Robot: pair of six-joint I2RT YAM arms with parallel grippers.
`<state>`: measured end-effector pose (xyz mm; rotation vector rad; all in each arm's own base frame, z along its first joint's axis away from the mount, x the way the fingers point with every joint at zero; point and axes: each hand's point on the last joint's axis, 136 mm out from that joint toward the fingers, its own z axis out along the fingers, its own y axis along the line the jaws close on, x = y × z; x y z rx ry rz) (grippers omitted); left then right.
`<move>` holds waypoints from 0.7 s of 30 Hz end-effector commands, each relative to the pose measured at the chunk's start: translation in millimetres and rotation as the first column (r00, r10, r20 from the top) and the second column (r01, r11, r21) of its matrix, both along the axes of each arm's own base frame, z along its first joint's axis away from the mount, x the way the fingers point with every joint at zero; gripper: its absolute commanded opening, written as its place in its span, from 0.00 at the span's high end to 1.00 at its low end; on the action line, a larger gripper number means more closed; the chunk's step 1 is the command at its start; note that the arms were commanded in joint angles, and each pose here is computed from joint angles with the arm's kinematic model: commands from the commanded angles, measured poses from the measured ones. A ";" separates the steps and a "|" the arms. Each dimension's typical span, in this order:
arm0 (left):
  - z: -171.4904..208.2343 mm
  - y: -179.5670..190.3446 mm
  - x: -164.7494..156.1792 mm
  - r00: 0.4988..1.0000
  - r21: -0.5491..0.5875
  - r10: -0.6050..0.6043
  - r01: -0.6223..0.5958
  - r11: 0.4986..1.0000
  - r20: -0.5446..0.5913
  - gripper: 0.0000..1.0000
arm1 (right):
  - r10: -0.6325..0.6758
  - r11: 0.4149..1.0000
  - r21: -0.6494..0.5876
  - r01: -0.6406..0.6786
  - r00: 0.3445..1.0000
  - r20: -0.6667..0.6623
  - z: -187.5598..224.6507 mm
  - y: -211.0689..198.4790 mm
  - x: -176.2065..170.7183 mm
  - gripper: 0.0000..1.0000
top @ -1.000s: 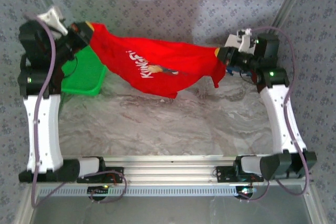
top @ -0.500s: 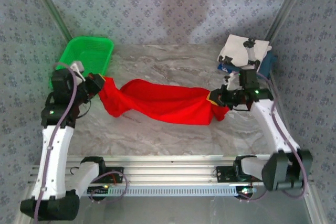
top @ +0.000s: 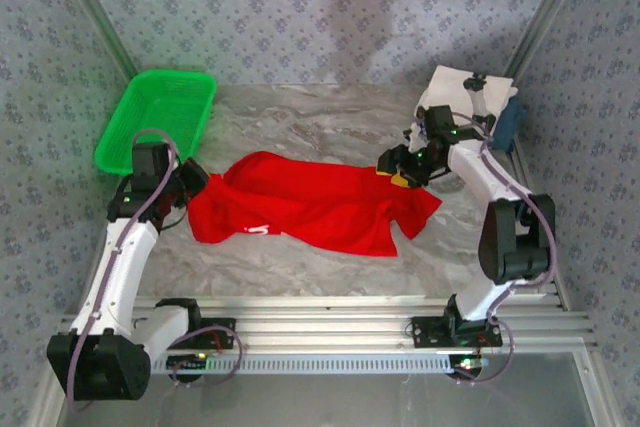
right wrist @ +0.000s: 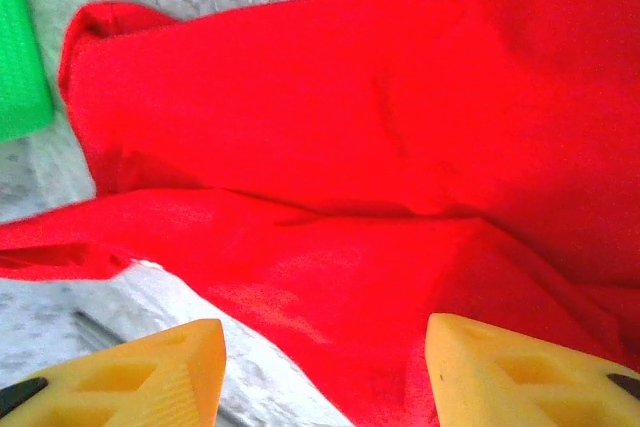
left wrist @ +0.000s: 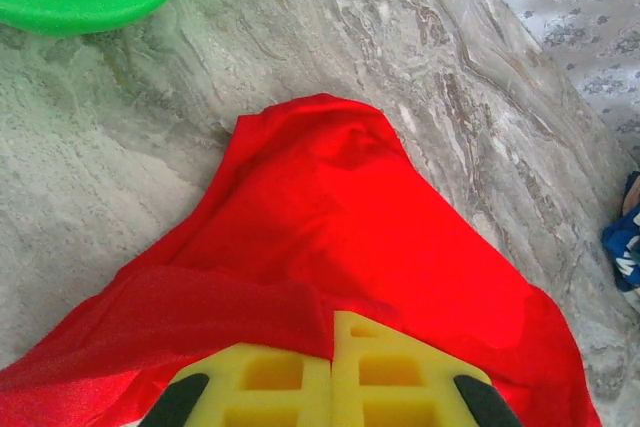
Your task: Fold and stack the t-shirts
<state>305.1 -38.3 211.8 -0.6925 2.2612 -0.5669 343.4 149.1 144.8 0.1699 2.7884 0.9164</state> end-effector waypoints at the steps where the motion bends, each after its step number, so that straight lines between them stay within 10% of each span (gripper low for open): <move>1: -1.3 5.9 -3.8 1.000 0.039 0.006 -0.007 0.999 0.018 1.00 | 0.043 0.978 -0.200 -0.058 0.996 -0.081 -3.4 -19.0 -62.4 0.43; 9: -6.4 -2.2 -5.2 0.999 0.010 -0.030 0.030 1.000 0.030 1.00 | -0.084 0.986 -0.158 0.045 0.963 -0.254 -55.7 -20.5 -157.9 0.47; 21: -5.3 -4.8 -7.3 0.998 0.010 -0.048 0.048 0.999 0.040 1.00 | -0.077 0.988 -0.149 0.048 0.978 -0.194 -108.3 -6.4 -116.2 0.54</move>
